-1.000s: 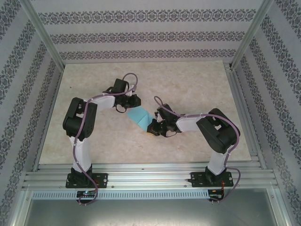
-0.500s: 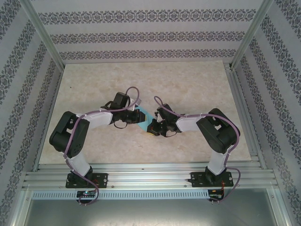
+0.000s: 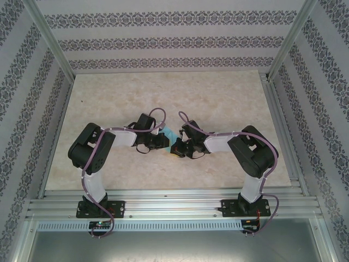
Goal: Fold a paper plane with a square sheet of paper (fold left side to right side)
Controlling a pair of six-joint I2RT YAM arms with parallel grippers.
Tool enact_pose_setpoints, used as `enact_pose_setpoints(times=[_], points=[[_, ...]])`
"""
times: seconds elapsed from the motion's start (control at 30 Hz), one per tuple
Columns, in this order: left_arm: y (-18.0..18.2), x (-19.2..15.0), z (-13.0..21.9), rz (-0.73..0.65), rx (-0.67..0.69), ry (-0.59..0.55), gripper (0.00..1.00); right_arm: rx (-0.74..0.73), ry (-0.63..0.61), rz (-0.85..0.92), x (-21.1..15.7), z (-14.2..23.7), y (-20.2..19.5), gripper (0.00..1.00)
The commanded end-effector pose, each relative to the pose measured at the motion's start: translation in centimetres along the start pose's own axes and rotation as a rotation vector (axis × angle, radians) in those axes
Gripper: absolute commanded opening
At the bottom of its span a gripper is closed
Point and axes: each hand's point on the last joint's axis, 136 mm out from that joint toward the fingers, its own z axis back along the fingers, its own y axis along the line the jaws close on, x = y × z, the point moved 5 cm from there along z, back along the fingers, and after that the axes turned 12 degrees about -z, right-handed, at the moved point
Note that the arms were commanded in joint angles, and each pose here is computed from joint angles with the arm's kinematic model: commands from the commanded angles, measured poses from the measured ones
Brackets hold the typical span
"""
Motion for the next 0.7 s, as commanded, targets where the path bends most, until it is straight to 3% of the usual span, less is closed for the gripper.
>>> enact_pose_setpoints(times=[0.0, 0.33, 0.67], points=[[1.2, -1.0, -1.3, -0.016, 0.055, 0.022, 0.13, -0.222, 0.012, -0.058, -1.6, -0.4, -5.3, 0.00], [2.7, -3.3, -1.9, -0.032, 0.163, 0.098, 0.11, -0.033, -0.146, 0.055, 2.6, 5.6, 1.6, 0.00], [3.2, -4.5, -2.7, -0.058, 0.237, 0.138, 0.10, 0.024, -0.144, 0.059, 6.0, 2.5, 3.8, 0.00]])
